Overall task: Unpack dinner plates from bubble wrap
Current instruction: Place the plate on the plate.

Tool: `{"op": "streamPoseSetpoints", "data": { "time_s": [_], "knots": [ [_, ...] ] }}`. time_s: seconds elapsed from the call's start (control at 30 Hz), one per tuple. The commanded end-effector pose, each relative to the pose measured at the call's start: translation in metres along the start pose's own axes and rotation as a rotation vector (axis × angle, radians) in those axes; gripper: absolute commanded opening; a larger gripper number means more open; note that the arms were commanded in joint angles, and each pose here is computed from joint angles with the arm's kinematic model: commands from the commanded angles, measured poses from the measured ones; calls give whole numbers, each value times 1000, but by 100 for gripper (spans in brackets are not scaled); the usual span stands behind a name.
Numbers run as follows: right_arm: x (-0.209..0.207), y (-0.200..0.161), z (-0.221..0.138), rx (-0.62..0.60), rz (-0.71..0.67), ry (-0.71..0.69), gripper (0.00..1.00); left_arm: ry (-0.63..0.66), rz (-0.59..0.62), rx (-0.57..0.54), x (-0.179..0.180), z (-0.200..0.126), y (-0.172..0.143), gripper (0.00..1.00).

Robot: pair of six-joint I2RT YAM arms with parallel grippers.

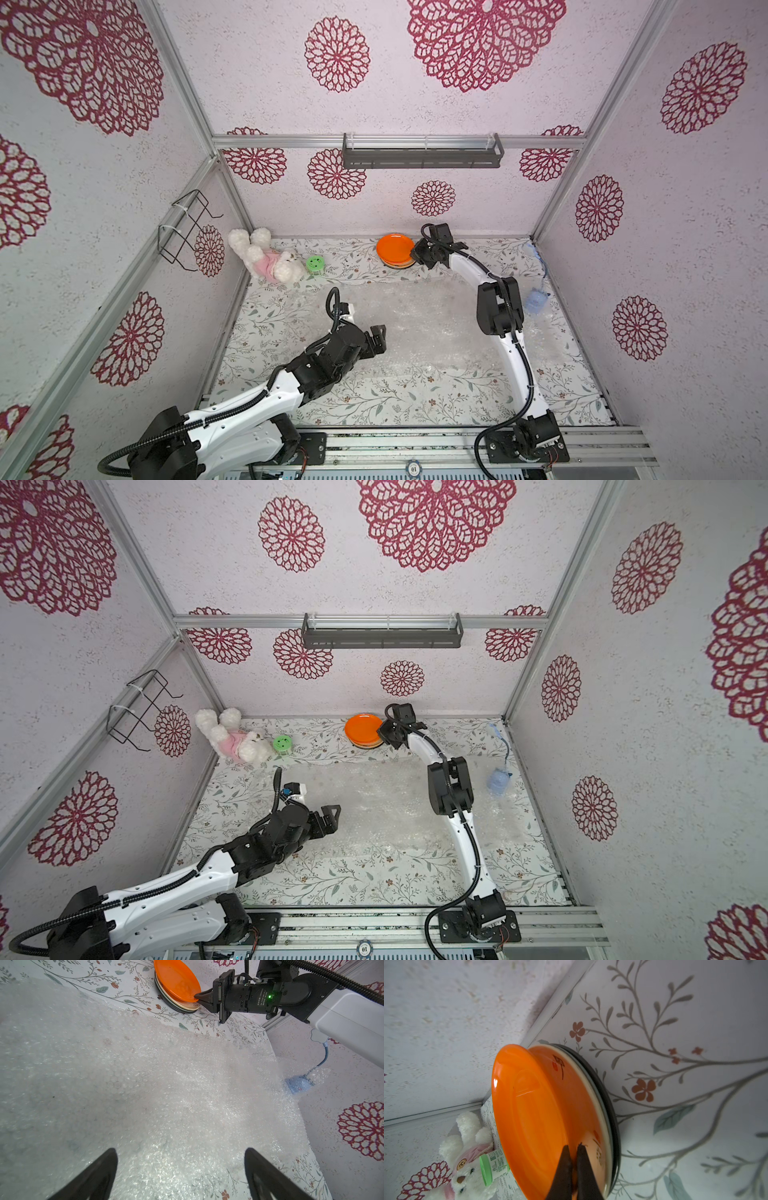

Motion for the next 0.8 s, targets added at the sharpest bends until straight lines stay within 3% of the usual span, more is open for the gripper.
{"op": "streamPoseSetpoints", "data": {
  "time_s": [0.0, 0.53, 0.77],
  "knots": [
    [18, 9, -11, -25, 8, 51, 1, 29, -22, -26, 6, -1, 2, 97],
    [20, 6, -13, -1, 1, 57, 23, 92, -30, -54, 17, -8, 6, 97],
    [28, 7, -27, -13, -36, 41, 43, 165, -58, -54, 30, -12, 12, 97]
  ]
}}
Point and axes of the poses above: each gripper's point midway between its finger pads, its own z axis out along the fingers, its own x axis along the line the jaws close on, y = z × x, the point moved 8 cm from there along -z, back along the fingers, and after that the axes turned 4 degrees about z, right-handed, at the moved point
